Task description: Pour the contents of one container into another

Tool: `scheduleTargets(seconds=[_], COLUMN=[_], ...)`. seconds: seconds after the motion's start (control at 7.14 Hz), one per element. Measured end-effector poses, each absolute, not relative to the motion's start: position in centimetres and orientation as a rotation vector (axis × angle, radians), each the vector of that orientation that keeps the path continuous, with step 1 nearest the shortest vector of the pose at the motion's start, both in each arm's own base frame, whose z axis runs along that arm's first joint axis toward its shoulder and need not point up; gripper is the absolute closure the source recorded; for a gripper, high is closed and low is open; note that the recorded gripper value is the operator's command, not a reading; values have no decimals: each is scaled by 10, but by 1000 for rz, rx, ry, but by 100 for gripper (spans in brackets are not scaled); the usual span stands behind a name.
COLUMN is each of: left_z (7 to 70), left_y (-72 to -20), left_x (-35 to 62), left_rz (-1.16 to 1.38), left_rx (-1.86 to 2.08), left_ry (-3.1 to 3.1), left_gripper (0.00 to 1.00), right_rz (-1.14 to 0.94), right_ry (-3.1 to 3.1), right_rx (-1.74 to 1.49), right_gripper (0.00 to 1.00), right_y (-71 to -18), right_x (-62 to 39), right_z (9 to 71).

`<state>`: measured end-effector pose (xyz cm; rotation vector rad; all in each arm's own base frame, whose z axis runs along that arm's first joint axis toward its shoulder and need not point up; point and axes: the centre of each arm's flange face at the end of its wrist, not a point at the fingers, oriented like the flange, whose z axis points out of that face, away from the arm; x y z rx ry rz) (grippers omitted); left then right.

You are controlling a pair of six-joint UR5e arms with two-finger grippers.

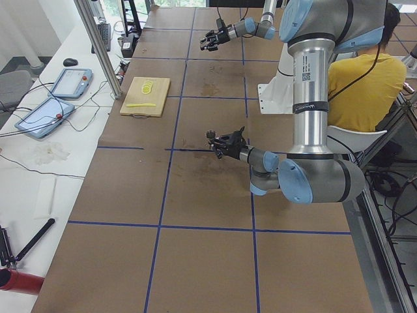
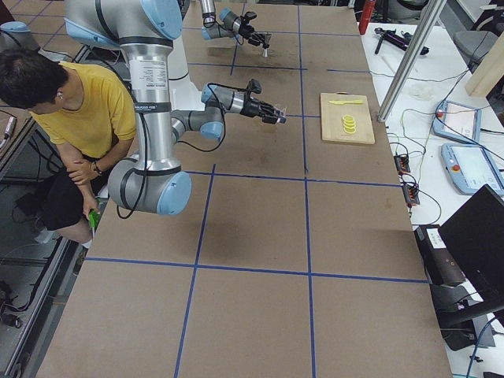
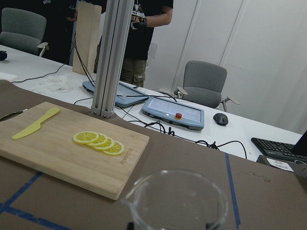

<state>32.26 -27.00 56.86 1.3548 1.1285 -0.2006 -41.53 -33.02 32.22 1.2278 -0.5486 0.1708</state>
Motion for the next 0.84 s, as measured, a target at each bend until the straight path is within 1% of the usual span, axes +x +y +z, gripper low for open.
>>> scheduleTargets(seconds=[0.28,0.84], left_z=[568,567], left_y=[-274,-276], left_x=[332,349], left_rz=[-222,-169], left_rx=[1369,1371], left_ry=[1046,988], left_gripper=[100,100], right_rz=[172,171], right_ry=[-550,-549], right_rx=[1228,1228], right_gripper=[100,100], right_y=[-330,-330], right_x=[-415,-416], right_z=[322,322])
